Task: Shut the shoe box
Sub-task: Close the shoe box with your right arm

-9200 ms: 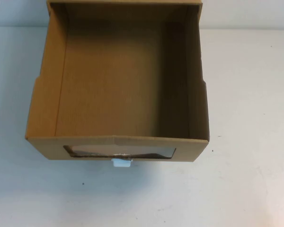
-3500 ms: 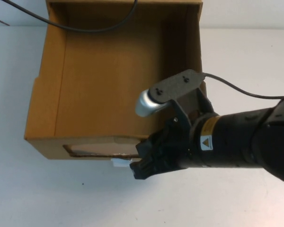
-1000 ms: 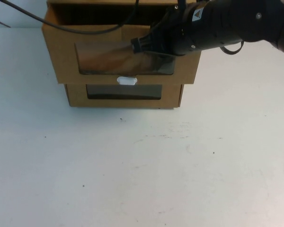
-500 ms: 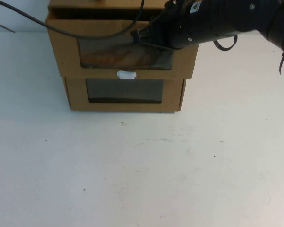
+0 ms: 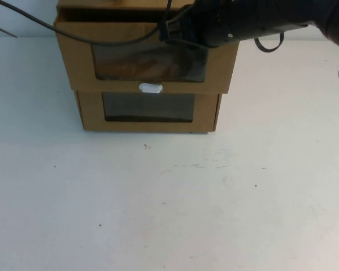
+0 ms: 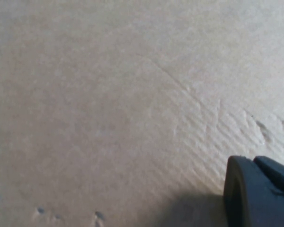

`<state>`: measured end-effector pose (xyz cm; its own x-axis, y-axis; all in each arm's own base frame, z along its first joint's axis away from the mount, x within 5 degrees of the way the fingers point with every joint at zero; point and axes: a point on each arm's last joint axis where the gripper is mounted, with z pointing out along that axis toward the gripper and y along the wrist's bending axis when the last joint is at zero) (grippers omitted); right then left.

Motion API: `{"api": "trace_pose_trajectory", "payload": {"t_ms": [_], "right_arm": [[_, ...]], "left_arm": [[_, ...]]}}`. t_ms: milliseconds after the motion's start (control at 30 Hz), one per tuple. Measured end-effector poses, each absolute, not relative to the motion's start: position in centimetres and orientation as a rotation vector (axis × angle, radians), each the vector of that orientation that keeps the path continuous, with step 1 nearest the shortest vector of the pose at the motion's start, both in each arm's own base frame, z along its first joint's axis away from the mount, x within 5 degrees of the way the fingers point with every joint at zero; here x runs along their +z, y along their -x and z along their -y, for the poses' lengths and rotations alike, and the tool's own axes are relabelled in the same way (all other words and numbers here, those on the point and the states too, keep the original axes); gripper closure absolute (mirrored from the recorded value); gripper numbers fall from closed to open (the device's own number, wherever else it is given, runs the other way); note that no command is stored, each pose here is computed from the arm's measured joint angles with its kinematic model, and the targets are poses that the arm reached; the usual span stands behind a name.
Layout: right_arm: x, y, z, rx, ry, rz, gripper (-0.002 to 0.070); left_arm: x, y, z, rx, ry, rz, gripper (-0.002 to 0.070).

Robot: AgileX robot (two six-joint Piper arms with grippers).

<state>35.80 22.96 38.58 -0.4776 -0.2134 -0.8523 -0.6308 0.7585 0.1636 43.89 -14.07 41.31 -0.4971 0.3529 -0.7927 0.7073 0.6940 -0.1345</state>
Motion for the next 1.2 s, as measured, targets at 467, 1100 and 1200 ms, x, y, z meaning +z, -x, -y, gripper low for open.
{"api": "trace_pose_trajectory", "payload": {"t_ms": [467, 1100, 1200], "right_arm": [[37.7, -37.3, -22.6, 0.634, 0.613, -2.039, 0.0689], [36.1, -39.6, -23.5, 0.628, 0.54, -1.989, 0.0689], [35.7, -40.4, -23.8, 0.623, 0.526, -1.974, 0.0689]], "left_arm": [[41.4, -43.9, 14.1, -0.58, -0.808, -2.121, 0.068], [41.4, -43.9, 14.1, -0.58, -0.808, -2.121, 0.068], [41.4, -43.9, 14.1, -0.582, -0.807, -2.119, 0.068]]}}
